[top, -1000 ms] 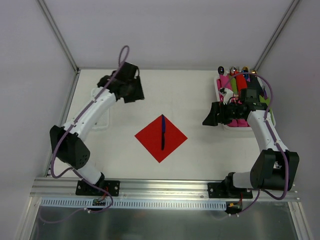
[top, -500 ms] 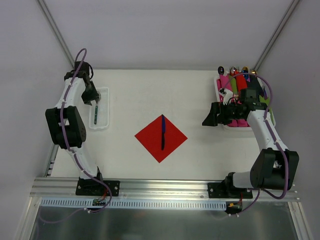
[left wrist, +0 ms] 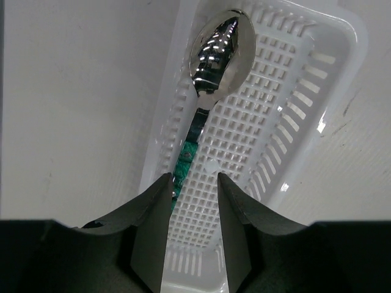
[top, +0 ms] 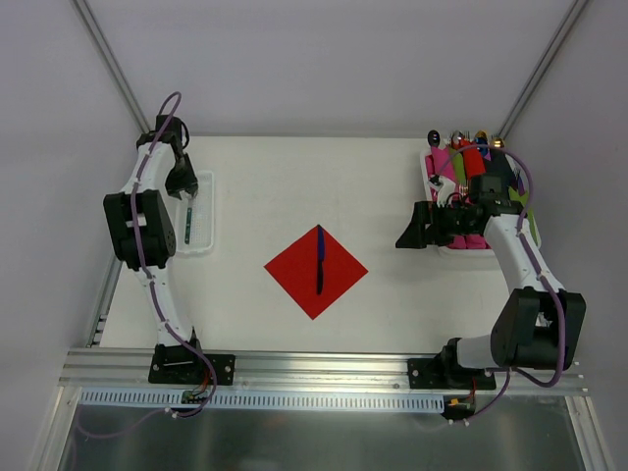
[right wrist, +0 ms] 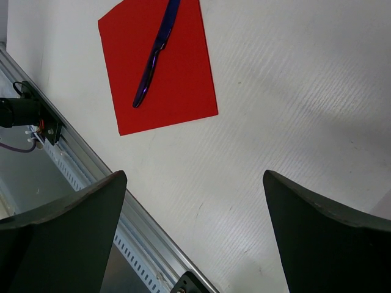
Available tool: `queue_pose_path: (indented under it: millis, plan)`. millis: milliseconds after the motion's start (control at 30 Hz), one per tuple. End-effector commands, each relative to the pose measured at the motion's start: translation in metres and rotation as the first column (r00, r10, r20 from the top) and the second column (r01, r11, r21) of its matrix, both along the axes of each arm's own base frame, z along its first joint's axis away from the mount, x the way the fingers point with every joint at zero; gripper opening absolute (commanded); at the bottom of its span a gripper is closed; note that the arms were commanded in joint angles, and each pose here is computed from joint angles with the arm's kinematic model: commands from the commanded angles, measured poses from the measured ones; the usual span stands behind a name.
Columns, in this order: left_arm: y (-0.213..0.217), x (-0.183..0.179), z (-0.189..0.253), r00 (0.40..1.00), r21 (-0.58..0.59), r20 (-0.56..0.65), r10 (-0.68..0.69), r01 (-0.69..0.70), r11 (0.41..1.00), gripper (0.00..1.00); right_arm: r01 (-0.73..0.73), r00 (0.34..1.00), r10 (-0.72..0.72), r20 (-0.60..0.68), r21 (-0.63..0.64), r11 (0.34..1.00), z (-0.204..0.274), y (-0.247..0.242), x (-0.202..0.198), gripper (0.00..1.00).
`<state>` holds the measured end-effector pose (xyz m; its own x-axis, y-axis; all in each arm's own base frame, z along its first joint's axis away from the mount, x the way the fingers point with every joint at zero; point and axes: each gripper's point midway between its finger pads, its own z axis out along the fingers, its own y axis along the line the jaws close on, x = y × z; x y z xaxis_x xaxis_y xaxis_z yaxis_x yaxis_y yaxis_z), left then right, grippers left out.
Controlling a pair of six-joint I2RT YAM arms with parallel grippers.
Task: Place the utensils on the paper napkin and roll it up
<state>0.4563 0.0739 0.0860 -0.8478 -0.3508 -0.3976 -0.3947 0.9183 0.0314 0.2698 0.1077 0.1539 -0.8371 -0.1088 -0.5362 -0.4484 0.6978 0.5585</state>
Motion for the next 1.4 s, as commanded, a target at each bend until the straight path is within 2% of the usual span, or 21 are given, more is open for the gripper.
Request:
queue_pose_path:
  millis: [0, 367, 400, 533, 700, 800, 900, 1000, 1033, 1133, 1233, 1300, 1367]
  plan:
    - [0.004, 0.002, -0.014, 0.999, 0.035, -0.046, -0.029, 0.031, 0.999, 0.36, -0.008, 1.0, 0.009, -0.015, 0.024, 1.0, 0.002, 0.001, 0.001, 0.99]
    - [0.004, -0.008, -0.07, 0.985, 0.015, -0.173, -0.02, 0.023, 1.0, 0.35, -0.014, 1.0, 0.015, -0.015, 0.025, 1.0, 0.001, 0.001, 0.004, 0.99]
    - [0.002, -0.009, -0.073, 0.984, 0.008, -0.176, -0.019, 0.021, 1.0, 0.33, -0.013, 1.0, 0.014, -0.015, 0.026, 1.0, 0.001, 0.001, 0.005, 0.99]
    - [-0.007, -0.009, -0.076, 0.985, -0.026, -0.173, -0.02, 0.016, 1.0, 0.13, -0.017, 1.0, 0.017, -0.011, 0.035, 0.999, 0.003, 0.002, 0.004, 0.99]
    - [-0.017, -0.015, -0.072, 0.985, -0.044, -0.166, -0.035, 0.028, 0.999, 0.0, -0.014, 1.0, 0.015, -0.006, 0.049, 0.999, 0.008, 0.004, 0.005, 0.99]
    - [-0.02, -0.016, -0.06, 0.99, -0.046, -0.14, -0.03, 0.024, 0.999, 0.0, -0.014, 1.0, 0.014, 0.003, 0.051, 0.999, 0.012, 0.005, 0.003, 0.99]
    - [-0.028, -0.011, -0.023, 0.997, -0.016, -0.063, -0.051, 0.05, 0.999, 0.0, -0.007, 1.0, 0.007, 0.011, 0.055, 0.998, 0.017, 0.005, 0.002, 0.99]
    - [-0.047, -0.003, 0.039, 0.991, 0.056, 0.071, -0.113, 0.11, 0.992, 0.0, 0.008, 1.0, -0.008, 0.007, 0.054, 0.998, 0.02, 0.005, 0.002, 0.99]
    - [-0.049, -0.003, 0.074, 0.982, 0.07, 0.145, -0.124, 0.115, 0.991, 0.0, 0.012, 1.0, -0.012, 0.005, 0.053, 0.999, 0.02, 0.005, 0.002, 0.99]
    - [-0.106, -0.013, 0.119, 0.946, 0.033, 0.227, -0.234, 0.232, 0.972, 0.0, 0.027, 1.0, -0.027, -0.006, 0.048, 0.998, 0.02, 0.004, 0.001, 0.99]
    - [-0.158, -0.035, 0.132, 0.92, -0.006, 0.236, -0.314, 0.324, 0.946, 0.0, 0.039, 0.999, -0.038, -0.021, 0.054, 0.998, 0.018, 0.005, -0.004, 0.99]
    - [-0.188, -0.054, 0.12, 0.914, -0.081, 0.213, -0.346, 0.369, 0.926, 0.0, 0.094, 0.995, -0.092, -0.025, 0.067, 0.993, 0.018, 0.005, 0.0, 0.99]
    - [-0.218, -0.075, 0.107, 0.915, -0.117, 0.183, -0.36, 0.384, 0.916, 0.0, 0.121, 0.992, -0.124, 0.031, 0.084, 0.989, 0.019, 0.006, 0.002, 0.99]
